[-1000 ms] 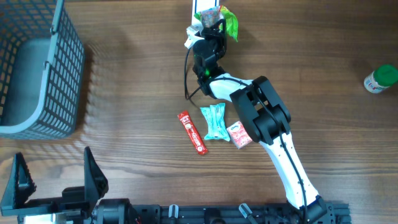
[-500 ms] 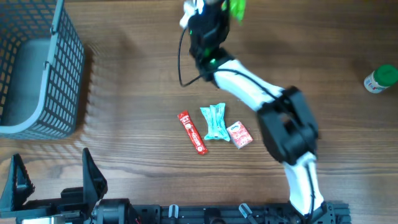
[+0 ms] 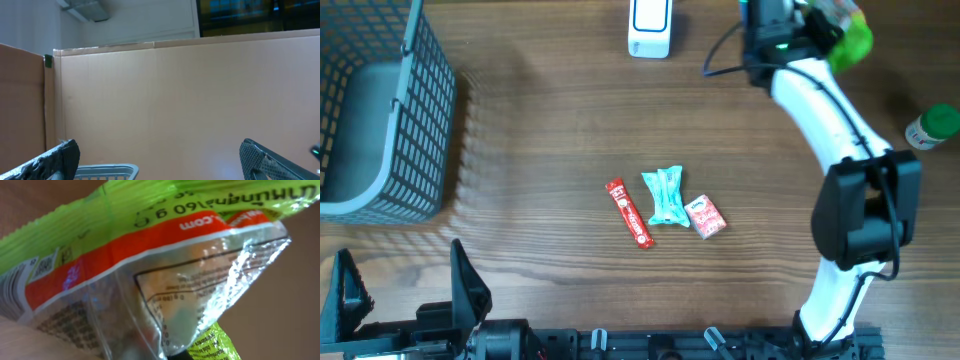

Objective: Scan the item barcode
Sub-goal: 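Carry the snack bag right and release it beside the jar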

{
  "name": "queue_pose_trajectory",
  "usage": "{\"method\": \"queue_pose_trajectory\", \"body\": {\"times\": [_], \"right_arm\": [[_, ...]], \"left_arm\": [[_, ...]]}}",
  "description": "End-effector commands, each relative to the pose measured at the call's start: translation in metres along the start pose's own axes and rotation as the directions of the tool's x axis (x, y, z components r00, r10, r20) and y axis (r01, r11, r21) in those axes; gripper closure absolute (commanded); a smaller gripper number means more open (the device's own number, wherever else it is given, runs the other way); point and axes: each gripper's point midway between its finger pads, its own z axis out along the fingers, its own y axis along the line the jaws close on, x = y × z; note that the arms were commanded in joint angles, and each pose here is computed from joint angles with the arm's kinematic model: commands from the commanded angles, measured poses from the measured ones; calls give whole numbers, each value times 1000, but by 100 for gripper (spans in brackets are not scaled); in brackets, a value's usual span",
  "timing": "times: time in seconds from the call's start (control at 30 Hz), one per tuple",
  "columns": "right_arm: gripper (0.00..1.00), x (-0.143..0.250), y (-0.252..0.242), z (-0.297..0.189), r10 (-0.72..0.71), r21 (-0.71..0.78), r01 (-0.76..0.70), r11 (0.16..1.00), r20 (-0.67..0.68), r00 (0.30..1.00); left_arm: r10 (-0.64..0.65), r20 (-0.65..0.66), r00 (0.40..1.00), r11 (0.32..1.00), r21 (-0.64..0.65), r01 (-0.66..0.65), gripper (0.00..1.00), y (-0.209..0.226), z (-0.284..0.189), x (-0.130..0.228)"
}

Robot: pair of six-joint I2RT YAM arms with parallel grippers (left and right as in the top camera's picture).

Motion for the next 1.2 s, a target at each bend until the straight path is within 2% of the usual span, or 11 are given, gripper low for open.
{"method": "queue_pose_trajectory", "body": {"times": [0.0, 0.27, 0.4, 0.47, 0.63, 0.8, 0.93, 1.0, 1.03, 1.1, 1.17], "right_arm": [[96, 23, 3, 41, 443, -120, -452, 884, -93, 892], [96, 90, -13, 120, 624, -120, -674, 729, -289, 726], [96, 128, -4, 146, 674, -51, -747, 663, -394, 625], [96, 137, 6, 146, 700, -12, -782, 623, -438, 564], [96, 134, 19, 133, 754, 38, -837, 546, -458, 471], [96, 147, 44, 125, 809, 155, -902, 402, -522, 271], [95, 153, 76, 129, 765, 145, -892, 428, -584, 272], [84, 158, 89, 132, 745, 151, -878, 454, -605, 282], [72, 162, 96, 132, 741, 165, -875, 456, -615, 271], [56, 165, 100, 131, 741, 183, -877, 445, -625, 246], [19, 163, 103, 129, 741, 184, -888, 422, -635, 221]], "left_arm": [[-2, -3, 1000, 1000, 10, 2, 0, -1, -1, 2], [-1, -23, 1000, 1000, 12, 1, 0, -2, -1, 7], [0, -53, 999, 1000, 15, 1, 0, -3, -1, 14], [1, -62, 998, 1000, 15, 0, 0, -3, -1, 16], [1, -62, 998, 1000, 16, 0, 0, -3, -1, 16], [1, -63, 998, 1000, 16, 0, 0, -3, -1, 16], [1, -71, 997, 1000, 16, 0, 0, -3, -1, 18], [2, -78, 997, 1000, 18, -1, 0, -3, -2, 20], [2, -81, 997, 1000, 17, -1, 0, -3, -2, 21], [2, -85, 996, 1000, 18, -1, 0, -4, -2, 22], [3, -92, 996, 1000, 19, -1, 0, -4, -2, 23]]}}
